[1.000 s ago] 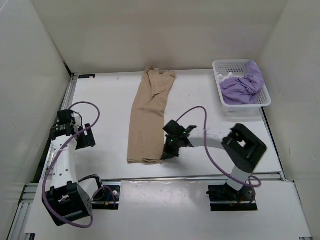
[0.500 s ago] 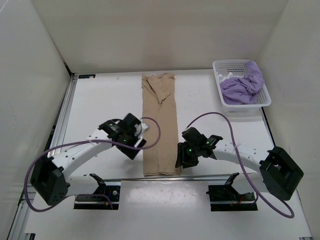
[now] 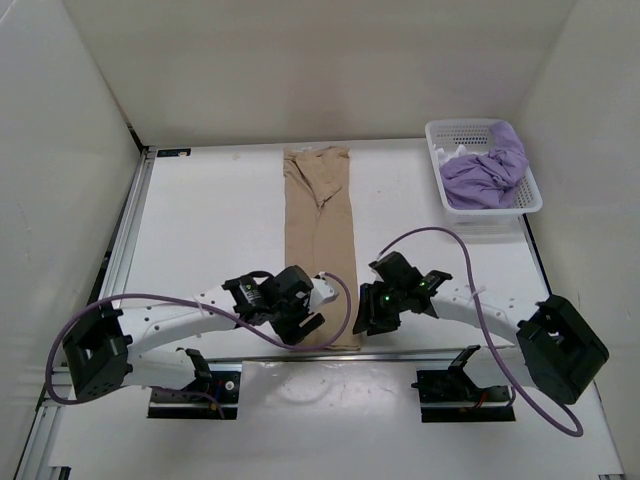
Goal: Fold and stack the t-shirts
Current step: Rotate the tshirt 90 degrees, then grab the bottom of the folded rectangular tshirt with both arms
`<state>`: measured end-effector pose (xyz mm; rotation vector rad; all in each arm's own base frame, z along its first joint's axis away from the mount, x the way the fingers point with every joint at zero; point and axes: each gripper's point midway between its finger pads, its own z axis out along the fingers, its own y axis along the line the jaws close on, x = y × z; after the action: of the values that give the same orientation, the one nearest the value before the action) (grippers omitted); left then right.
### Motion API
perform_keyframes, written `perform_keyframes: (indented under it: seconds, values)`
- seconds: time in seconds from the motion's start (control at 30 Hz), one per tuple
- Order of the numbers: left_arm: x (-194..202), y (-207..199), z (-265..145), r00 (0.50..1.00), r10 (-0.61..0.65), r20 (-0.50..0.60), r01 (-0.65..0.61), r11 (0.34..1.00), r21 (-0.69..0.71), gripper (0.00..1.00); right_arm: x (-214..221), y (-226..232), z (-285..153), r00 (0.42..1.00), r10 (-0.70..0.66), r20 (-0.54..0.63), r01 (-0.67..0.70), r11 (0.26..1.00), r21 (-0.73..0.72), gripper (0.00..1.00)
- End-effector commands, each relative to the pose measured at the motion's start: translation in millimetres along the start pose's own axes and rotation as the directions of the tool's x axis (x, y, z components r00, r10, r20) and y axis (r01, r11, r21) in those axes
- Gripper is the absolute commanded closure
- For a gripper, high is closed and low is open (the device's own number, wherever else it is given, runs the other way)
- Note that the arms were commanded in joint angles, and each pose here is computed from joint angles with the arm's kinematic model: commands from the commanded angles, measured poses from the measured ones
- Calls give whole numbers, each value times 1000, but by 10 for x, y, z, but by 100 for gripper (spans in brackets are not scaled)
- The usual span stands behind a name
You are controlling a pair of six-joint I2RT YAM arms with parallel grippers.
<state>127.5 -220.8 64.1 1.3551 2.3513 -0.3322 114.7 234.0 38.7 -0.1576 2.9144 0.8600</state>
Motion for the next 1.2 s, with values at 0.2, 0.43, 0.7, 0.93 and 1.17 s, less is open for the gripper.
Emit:
perform_keyframes:
  seconds: [0.2,0.43,0.7,0.93,1.17]
  values:
    - [-173,108,9,993,6,121,3,998,-69,20,154,-40,57,999,32,-23,-33,999,-29,50]
    - [-732,298,-315,965,-191,177,168,976,140,28,169,-106,61,998,63,31,-64,998,23,50]
    - [83,117,102,953,-298,-55,302,917,260,40,229,-78,69,995,59,76,-63,997,46,50]
    - [146,-33,178,957,-291,-4,274,899,343,38,261,-103,77,995,54,89,-61,995,83,50]
    - [318,-130,297,954,-296,-45,291,878,379,39,159,-15,75,989,79,124,-88,994,66,51]
